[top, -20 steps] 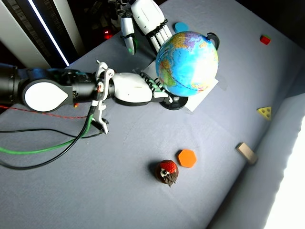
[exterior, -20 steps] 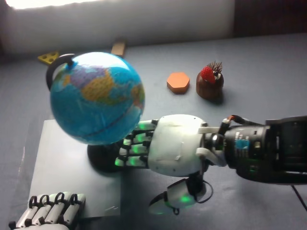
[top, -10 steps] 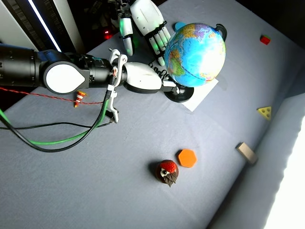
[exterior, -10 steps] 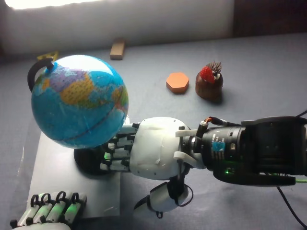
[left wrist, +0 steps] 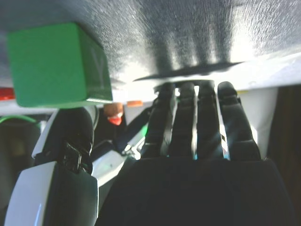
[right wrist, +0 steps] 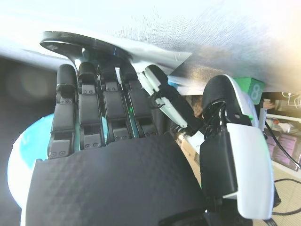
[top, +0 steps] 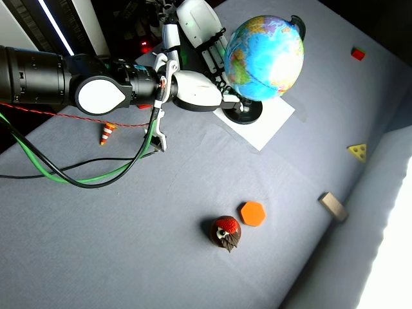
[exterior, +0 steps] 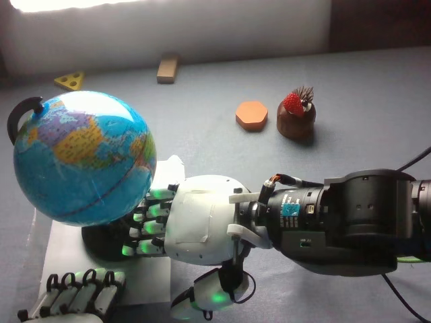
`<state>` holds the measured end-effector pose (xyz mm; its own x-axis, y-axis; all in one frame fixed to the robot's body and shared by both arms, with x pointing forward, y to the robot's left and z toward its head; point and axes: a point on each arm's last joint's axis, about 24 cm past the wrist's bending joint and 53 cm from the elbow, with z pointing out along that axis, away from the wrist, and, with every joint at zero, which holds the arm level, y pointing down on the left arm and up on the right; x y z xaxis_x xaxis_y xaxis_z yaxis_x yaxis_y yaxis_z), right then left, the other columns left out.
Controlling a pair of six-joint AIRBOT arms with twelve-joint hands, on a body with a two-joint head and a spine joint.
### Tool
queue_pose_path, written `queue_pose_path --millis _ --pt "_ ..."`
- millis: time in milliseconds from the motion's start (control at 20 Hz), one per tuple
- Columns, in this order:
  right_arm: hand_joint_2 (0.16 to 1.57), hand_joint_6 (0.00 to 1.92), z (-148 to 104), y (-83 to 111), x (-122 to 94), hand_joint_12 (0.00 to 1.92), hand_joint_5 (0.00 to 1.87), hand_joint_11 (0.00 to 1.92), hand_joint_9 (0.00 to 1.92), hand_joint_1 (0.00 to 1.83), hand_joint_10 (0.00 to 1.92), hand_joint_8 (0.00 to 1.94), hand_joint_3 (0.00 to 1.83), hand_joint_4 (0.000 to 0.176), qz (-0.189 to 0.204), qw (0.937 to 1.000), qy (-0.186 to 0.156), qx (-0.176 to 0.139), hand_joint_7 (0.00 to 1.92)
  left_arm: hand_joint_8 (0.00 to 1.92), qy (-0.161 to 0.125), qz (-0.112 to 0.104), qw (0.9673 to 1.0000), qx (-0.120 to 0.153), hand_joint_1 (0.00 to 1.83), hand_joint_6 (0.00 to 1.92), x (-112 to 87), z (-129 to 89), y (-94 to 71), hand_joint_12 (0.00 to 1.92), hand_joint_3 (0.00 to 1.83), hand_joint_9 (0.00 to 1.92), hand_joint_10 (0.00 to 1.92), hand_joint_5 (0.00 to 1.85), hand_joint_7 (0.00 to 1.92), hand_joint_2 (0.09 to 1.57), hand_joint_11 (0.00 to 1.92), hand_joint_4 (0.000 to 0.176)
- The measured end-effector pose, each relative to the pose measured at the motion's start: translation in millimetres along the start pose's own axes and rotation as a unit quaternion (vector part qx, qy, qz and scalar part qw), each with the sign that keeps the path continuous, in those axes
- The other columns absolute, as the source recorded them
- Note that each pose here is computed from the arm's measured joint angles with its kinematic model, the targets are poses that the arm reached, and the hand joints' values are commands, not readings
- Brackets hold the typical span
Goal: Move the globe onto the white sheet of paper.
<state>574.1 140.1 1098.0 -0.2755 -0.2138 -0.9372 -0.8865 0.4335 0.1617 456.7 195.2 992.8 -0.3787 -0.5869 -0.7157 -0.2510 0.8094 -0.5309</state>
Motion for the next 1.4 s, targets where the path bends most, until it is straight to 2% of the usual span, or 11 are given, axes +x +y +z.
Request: queue_pose_path --millis 250,450,650,800,850,950,1000,1100,1200,1300,1400 --pt "1.19 0.0 -1.5 -2.6 -0.5 0.55 0.23 0.0 0.2 0.0 0.0 0.0 0.0 0.0 -0.005 1.0 -0.001 0.002 0.23 0.0 0.009 -0.017 0.9992 -0.035 0.0 0.0 -5.5 -12.0 0.9 0.0 0.0 0.02 0.0 0.08 0.02 1.21 0.0 0.0" --pt "1.19 0.0 -5.4 -7.6 -4.2 0.54 0.23 0.0 0.2 0.0 0.0 0.0 0.0 0.0 -0.006 0.9999 -0.007 0.006 0.23 0.0 0.029 -0.041 0.9973 -0.054 0.0 0.0 -1.0 -17.3 -16.3 0.0 0.0 0.02 0.0 0.08 0.02 1.21 0.0 0.0" --pt "1.19 0.0 -18.0 -11.2 -18.1 0.55 0.23 0.0 0.2 0.0 0.0 0.0 0.0 0.0 -0.009 0.9998 -0.017 0.011 0.22 0.0 0.043 -0.048 0.9963 -0.058 0.0 0.0 1.1 -21.9 -36.8 0.0 0.0 0.02 0.0 0.08 0.02 1.21 0.0 0.0" --pt "1.19 0.01 -30.0 -15.6 -12.4 0.54 0.24 0.0 0.2 0.0 0.0 0.0 0.0 0.0 0.011 0.9997 -0.004 0.02 0.23 0.0 0.054 -0.056 0.9947 -0.067 0.0 0.01 3.4 -28.4 -43.2 0.0 0.0 0.02 0.0 0.09 0.02 1.21 0.0 0.0" --pt "1.19 0.01 -49.1 -35.3 -2.0 0.54 0.24 0.0 0.2 0.0 0.0 0.0 0.0 0.0 0.064 0.9965 0.018 0.051 0.23 0.0 0.058 -0.056 0.9943 -0.069 0.0 0.01 2.6 -30.9 -49.9 0.0 0.0 0.03 0.0 0.09 0.03 1.21 0.0 0.0" --pt "1.19 0.01 -71.3 -51.4 2.8 0.54 0.24 0.0 0.2 0.0 0.0 0.0 0.0 0.0 0.115 0.9897 0.029 0.08 0.23 0.01 0.059 -0.058 0.9944 -0.065 0.0 0.01 1.6 -33.8 -55.4 0.0 0.0 0.04 0.01 0.1 0.04 1.21 0.0 0.0" --pt "1.19 0.01 -77.1 -55.1 3.5 0.54 0.24 0.0 0.2 0.0 0.0 0.0 0.0 0.0 0.122 0.9882 0.031 0.087 0.23 0.01 0.06 -0.06 0.9943 -0.065 0.0 0.01 1.5 -34.1 -56.7 0.0 0.0 0.04 0.01 0.1 0.04 1.21 0.0 0.0" --pt "1.19 0.0 -115.5 -70.4 3.7 0.58 0.24 0.0 0.2 0.0 0.0 0.0 0.0 0.0 0.169 0.9777 0.029 0.121 0.23 0.0 0.065 -0.063 0.9934 -0.07 0.0 0.0 1.8 -39.1 -58.8 0.0 0.0 0.02 0.0 0.08 0.03 1.21 0.0 0.0" --pt "1.19 0.01 -137.1 -69.1 0.4 0.57 0.24 0.0 0.21 0.0 0.0 0.0 0.0 0.0 0.186 0.9737 0.023 0.13 0.24 0.0 0.07 -0.068 0.9928 -0.07 0.0 0.0 3.4 -42.5 -62.3 0.0 0.0 0.02 0.0 0.08 0.02 1.21 0.0 0.0" --pt "1.19 0.0 -151.0 -60.1 -8.1 0.55 0.24 0.0 0.2 0.0 0.0 0.0 0.0 0.0 0.183 0.9746 0.014 0.128 0.24 0.0 0.075 -0.064 0.9927 -0.069 0.0 0.0 3.4 -44.9 -67.7 0.0 0.0 0.02 0.0 0.08 0.02 1.21 0.0 0.0" --pt "1.19 0.0 -160.0 -45.7 -21.8 0.52 0.24 0.0 0.2 0.0 0.0 0.0 0.0 0.0 0.158 0.9809 -0.005 0.113 0.23 0.0 0.083 -0.057 0.9927 -0.067 0.0 0.0 2.4 -45.4 -79.8 0.0 0.0 0.03 0.0 0.09 0.03 1.21 0.0 0.0"
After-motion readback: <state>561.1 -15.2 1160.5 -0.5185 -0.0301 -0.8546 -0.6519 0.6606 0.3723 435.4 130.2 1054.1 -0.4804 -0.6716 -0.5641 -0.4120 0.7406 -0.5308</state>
